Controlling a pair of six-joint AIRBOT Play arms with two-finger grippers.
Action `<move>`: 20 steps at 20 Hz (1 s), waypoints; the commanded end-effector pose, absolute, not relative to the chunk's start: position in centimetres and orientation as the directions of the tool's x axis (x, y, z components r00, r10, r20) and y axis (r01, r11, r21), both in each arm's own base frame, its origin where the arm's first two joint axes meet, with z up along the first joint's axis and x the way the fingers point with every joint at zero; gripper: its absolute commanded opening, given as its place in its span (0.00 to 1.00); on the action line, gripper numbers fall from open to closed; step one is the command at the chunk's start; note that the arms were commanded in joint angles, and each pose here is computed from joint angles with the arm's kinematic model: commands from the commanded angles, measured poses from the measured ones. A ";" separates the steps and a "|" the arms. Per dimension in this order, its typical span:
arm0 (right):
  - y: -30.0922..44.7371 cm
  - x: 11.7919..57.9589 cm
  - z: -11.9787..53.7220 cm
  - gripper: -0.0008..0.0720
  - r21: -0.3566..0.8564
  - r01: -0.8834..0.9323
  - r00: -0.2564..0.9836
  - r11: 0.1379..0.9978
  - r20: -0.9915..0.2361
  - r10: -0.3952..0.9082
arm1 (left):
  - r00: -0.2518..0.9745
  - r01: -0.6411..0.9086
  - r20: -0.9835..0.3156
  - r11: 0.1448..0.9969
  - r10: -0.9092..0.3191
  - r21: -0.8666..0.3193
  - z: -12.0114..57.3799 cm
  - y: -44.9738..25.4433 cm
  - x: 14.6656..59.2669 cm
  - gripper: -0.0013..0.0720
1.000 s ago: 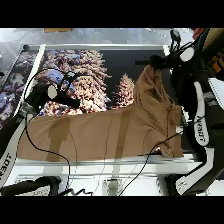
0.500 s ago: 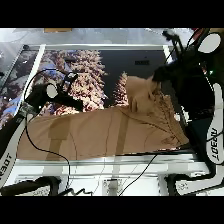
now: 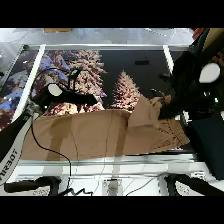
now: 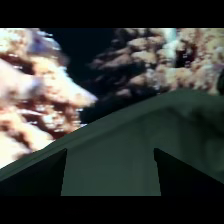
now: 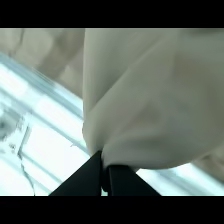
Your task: Fold the clothes and pants, and hang the long-sleeved shirts on hangers.
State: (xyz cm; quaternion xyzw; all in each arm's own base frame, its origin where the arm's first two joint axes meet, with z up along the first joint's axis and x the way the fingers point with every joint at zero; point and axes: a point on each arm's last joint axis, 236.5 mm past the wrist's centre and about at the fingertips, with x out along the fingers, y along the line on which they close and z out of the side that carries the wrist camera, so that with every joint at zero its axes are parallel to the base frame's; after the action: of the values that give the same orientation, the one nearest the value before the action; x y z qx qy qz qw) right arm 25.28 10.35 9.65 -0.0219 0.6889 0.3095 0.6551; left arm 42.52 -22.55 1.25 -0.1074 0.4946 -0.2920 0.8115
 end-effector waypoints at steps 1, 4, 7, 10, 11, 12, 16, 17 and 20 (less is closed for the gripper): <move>9.8 18.6 7.5 0.05 0.418 -0.411 -0.207 0.810 -0.908 0.363 | 0.266 0.309 -0.676 0.725 -0.688 -0.616 0.2 -27.6 41.3 0.86; 8.5 16.9 5.8 0.12 0.363 -0.392 -0.181 0.846 -0.931 0.316 | 0.165 0.289 -0.640 0.657 -0.750 -0.696 -1.2 -32.8 38.5 0.86; 8.0 18.9 5.2 0.99 0.306 -0.337 -0.083 0.890 -0.952 0.295 | 0.064 0.317 -0.639 0.623 -0.767 -0.715 -2.7 -37.0 34.8 0.86; 8.2 21.0 5.2 0.97 0.283 -0.338 0.005 0.898 -0.953 0.302 | 0.013 0.398 -0.649 0.600 -0.761 -0.694 -3.9 -40.0 32.0 0.86; 8.2 21.5 5.2 0.97 0.277 -0.338 0.026 0.899 -0.952 0.304 | 0.018 0.436 -0.650 0.591 -0.759 -0.679 -4.1 -40.7 31.7 0.86; 8.2 21.9 5.2 0.97 0.273 -0.338 0.041 0.901 -0.952 0.304 | 0.036 0.464 -0.650 0.589 -0.759 -0.661 -4.2 -41.4 31.6 0.86; 8.3 22.9 5.3 0.96 0.262 -0.337 0.085 0.904 -0.948 0.307 | 0.192 0.526 -0.633 0.623 -0.750 -0.579 -4.3 -43.4 33.7 0.86; 8.3 23.1 5.4 0.96 0.260 -0.337 0.095 0.905 -0.947 0.307 | 0.203 0.527 -0.632 0.627 -0.748 -0.573 -4.5 -43.7 34.0 0.85; 8.4 23.1 5.4 0.96 0.262 -0.337 0.095 0.904 -0.946 0.310 | 0.201 0.538 -0.621 0.616 -0.757 -0.576 -4.7 -45.2 35.2 0.81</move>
State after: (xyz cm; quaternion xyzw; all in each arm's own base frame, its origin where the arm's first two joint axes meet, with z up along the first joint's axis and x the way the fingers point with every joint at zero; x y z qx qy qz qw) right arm 22.65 8.33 5.33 -0.0124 0.6434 0.2209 0.7329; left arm 33.87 -43.87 -4.62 -0.1216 0.4911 -0.4227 0.7519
